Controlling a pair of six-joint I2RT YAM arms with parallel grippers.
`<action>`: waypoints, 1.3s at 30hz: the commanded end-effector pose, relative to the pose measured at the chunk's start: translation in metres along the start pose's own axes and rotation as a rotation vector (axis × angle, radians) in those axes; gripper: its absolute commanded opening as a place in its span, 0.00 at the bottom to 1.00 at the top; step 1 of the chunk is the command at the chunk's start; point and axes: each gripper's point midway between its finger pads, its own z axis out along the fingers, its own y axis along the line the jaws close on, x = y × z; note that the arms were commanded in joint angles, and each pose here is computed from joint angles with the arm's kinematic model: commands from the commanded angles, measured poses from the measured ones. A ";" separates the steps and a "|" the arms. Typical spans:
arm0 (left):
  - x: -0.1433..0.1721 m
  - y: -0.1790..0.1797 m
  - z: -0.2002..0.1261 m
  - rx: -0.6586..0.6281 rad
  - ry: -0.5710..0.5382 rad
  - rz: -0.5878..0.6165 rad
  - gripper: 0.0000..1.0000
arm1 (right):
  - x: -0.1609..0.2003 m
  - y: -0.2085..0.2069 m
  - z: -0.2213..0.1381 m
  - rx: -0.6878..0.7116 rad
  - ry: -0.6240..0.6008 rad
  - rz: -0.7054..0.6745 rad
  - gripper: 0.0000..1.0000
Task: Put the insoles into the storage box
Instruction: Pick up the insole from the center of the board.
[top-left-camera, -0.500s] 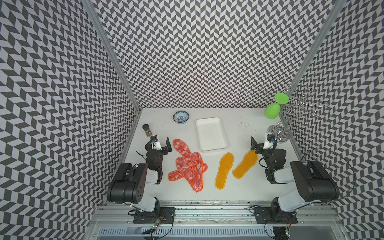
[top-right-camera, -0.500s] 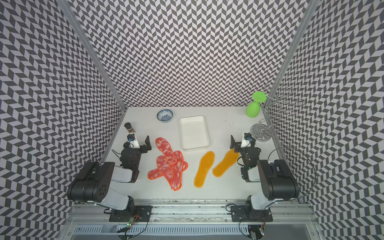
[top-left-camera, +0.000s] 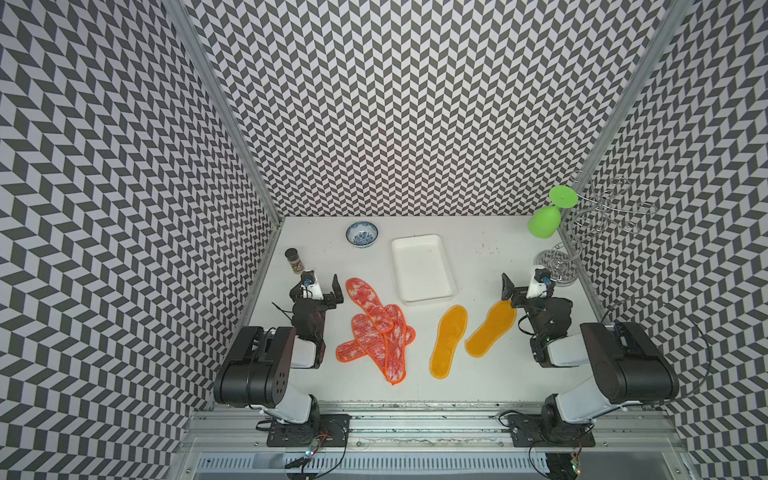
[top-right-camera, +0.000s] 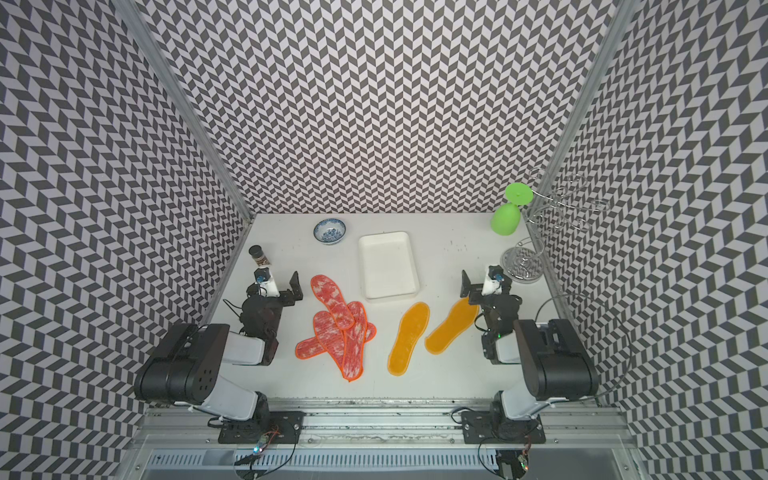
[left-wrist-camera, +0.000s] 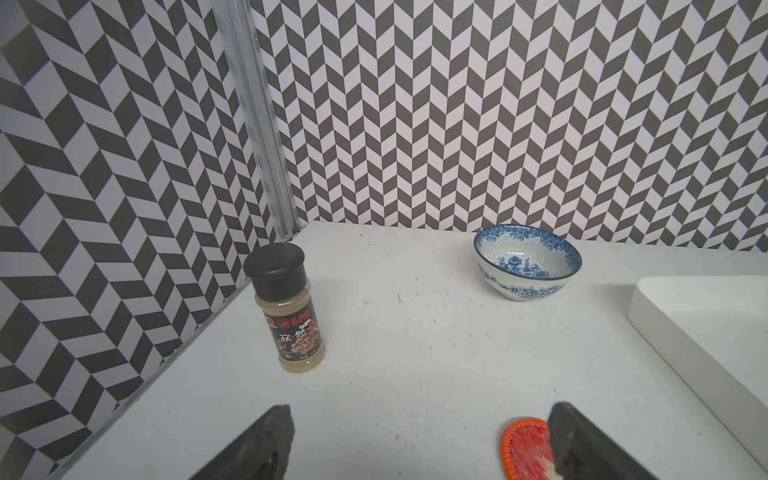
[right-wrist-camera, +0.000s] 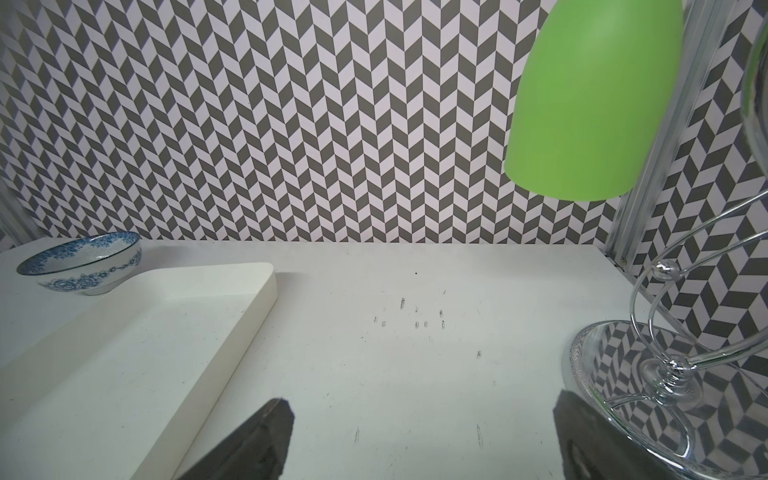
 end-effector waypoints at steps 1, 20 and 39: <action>-0.011 -0.001 0.002 0.011 -0.038 0.004 1.00 | -0.015 -0.005 0.000 0.029 -0.057 0.010 0.99; -0.133 -0.060 0.009 0.271 0.023 -0.051 0.98 | -0.085 0.046 -0.013 -0.206 0.139 0.203 0.99; -0.067 -0.243 -0.117 0.839 0.767 -0.200 0.87 | -0.054 0.116 -0.081 -0.194 0.807 0.337 0.99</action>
